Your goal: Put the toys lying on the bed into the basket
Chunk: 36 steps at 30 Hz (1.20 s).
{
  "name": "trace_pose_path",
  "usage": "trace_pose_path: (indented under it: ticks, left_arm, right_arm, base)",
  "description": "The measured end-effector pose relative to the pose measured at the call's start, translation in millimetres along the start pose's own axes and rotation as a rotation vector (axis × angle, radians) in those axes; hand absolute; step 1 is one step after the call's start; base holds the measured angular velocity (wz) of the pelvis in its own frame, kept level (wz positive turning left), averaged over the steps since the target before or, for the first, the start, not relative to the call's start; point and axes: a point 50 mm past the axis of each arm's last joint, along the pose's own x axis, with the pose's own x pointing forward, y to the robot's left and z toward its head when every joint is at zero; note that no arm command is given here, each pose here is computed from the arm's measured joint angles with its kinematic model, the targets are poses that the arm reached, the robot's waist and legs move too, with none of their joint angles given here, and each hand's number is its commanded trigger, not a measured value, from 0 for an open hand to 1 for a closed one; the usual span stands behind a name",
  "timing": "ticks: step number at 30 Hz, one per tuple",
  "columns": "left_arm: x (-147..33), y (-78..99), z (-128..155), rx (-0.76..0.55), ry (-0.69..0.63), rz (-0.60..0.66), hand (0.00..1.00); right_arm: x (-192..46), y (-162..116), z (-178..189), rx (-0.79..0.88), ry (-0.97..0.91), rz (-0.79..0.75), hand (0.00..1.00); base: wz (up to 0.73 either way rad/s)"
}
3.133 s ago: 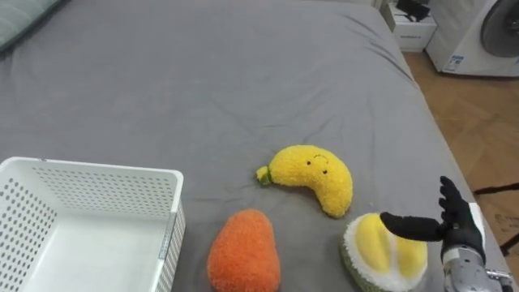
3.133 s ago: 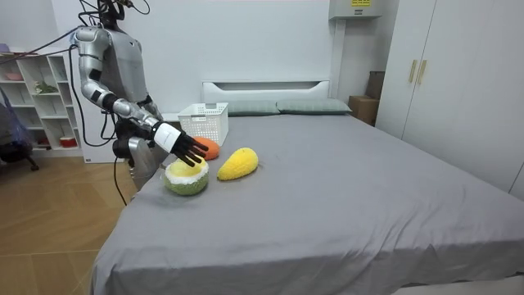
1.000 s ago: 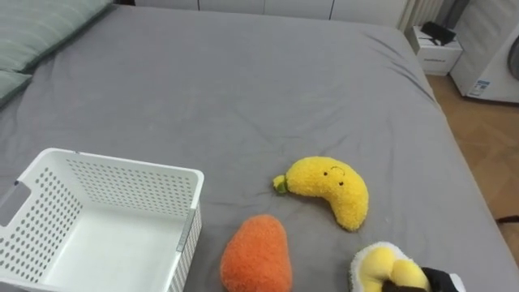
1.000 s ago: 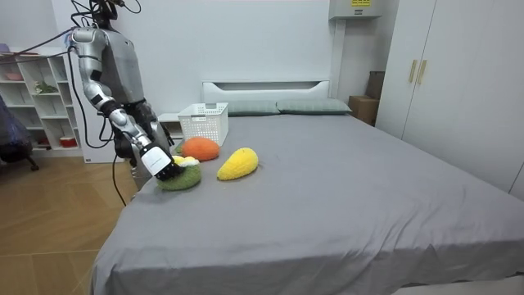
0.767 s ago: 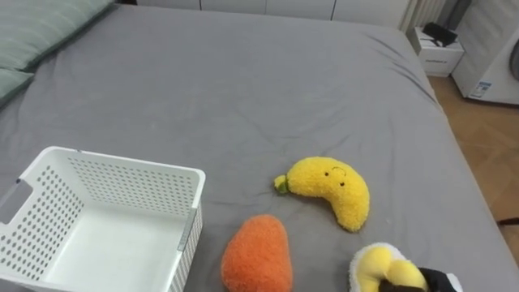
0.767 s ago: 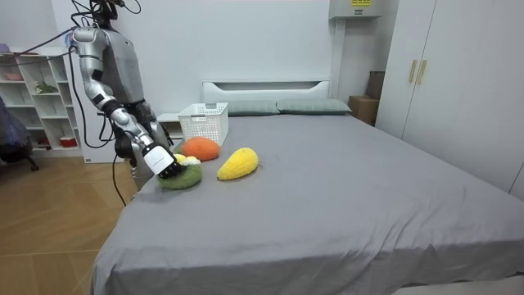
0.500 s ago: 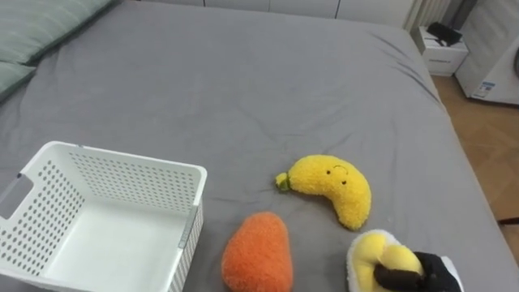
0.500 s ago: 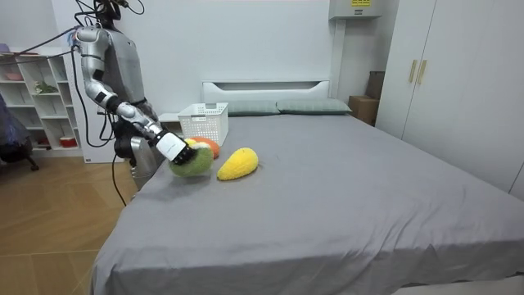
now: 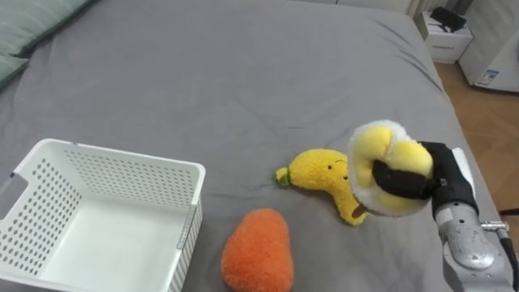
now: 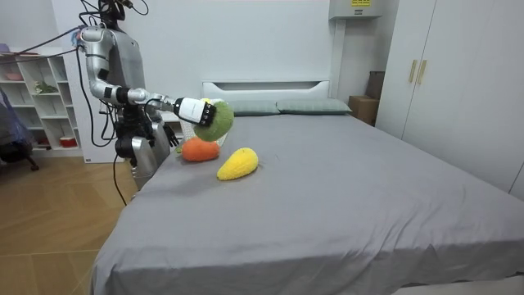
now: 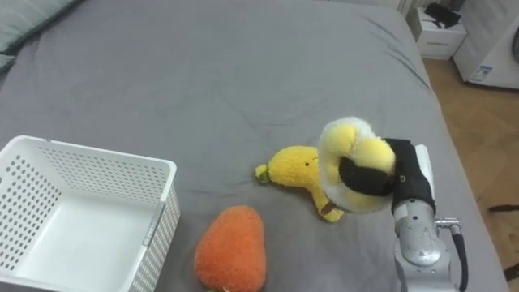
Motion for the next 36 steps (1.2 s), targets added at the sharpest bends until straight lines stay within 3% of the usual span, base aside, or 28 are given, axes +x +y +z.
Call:
trace_pose_path:
  ticks: [7, 16, 27, 36]
  left_arm:
    - [-0.4, 0.4, -7.7, 0.009, 0.01, -0.002, 0.0]
    - [-1.6, -2.1, -11.2, 0.039, 0.006, -0.013, 0.0]
    - [-1.1, -4.2, -7.5, 0.043, -0.001, -0.017, 0.0]
    - [0.7, -7.5, 10.1, 0.049, -0.045, -0.017, 0.0]
  right_arm:
    - [6.1, 4.4, 34.5, -0.002, -0.134, 0.039, 1.0]
    - [7.7, 17.1, 47.6, 0.002, -0.184, 0.093, 1.0]
    - [15.4, 39.0, 84.2, -0.037, -0.312, 0.208, 1.0]
    - [12.0, 53.8, 87.2, -0.031, -0.325, 0.297, 1.0]
  base:
    - [0.04]
    - [0.09]
    - [0.07]
    - [0.04]
